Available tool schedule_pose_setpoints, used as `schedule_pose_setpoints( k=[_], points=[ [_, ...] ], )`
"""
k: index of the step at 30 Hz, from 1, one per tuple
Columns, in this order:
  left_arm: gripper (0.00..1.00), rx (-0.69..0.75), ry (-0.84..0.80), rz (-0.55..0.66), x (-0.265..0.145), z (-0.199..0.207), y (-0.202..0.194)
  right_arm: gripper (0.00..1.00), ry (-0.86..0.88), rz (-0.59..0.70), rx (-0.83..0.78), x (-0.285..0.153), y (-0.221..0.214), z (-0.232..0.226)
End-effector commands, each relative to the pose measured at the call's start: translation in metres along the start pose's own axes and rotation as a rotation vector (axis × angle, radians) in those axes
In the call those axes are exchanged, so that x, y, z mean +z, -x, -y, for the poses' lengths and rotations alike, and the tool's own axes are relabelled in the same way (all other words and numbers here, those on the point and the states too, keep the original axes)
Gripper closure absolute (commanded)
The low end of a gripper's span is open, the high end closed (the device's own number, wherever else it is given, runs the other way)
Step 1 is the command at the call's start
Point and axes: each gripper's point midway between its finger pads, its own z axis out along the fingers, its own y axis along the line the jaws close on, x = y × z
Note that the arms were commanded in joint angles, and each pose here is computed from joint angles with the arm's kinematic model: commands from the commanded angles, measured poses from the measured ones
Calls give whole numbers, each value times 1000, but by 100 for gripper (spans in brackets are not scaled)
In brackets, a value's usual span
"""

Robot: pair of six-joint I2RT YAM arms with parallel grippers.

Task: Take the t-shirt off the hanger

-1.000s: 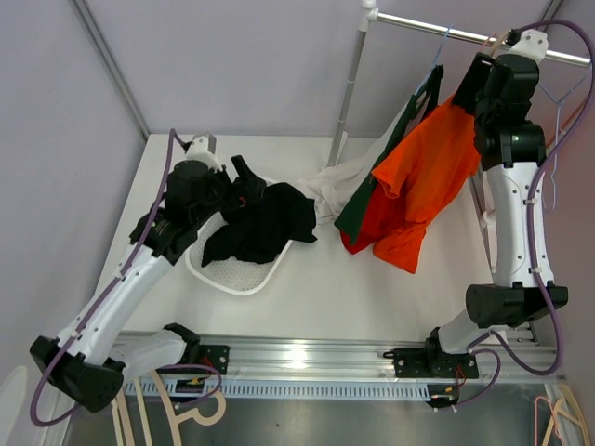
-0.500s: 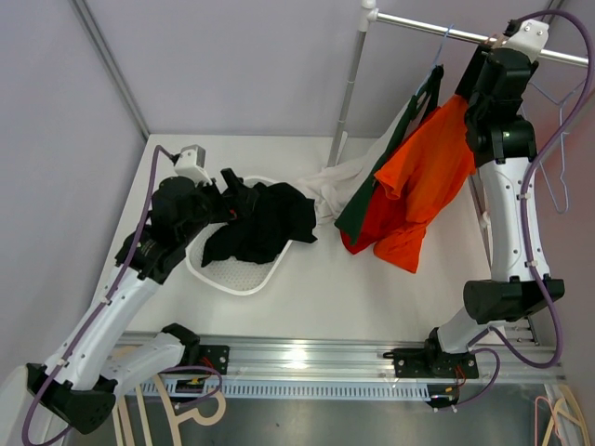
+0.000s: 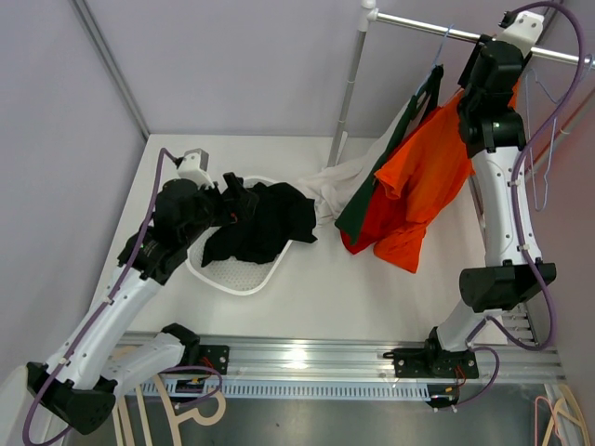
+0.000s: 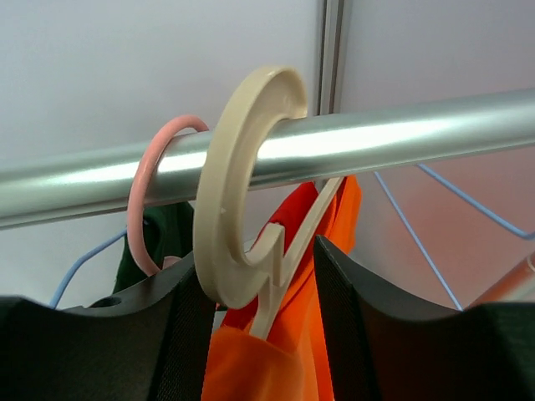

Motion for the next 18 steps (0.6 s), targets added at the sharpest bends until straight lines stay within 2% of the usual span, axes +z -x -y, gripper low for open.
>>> schedule_pose_setpoints(
  k=[1, 3, 5, 8, 10, 11, 18],
  points=[
    [1, 26, -29, 17, -1, 6, 5, 48, -29, 71, 32, 5, 20, 0],
    [1, 30, -26, 3, 1, 5, 1, 45, -44, 66, 20, 11, 14, -1],
    [0, 31, -26, -4, 3, 5, -1, 48, -52, 66, -1, 14, 12, -1],
    [1, 32, -28, -6, 5, 5, -2, 76, -57, 62, -6, 16, 10, -1],
    [0, 31, -32, -13, 6, 5, -4, 86, -66, 66, -7, 16, 11, 1],
    [1, 32, -32, -15, 6, 5, -4, 100, -69, 70, -6, 15, 13, 2],
    [0, 26, -44, -23, 6, 7, -7, 100, -49, 99, 3, -3, 37, 8]
  ],
)
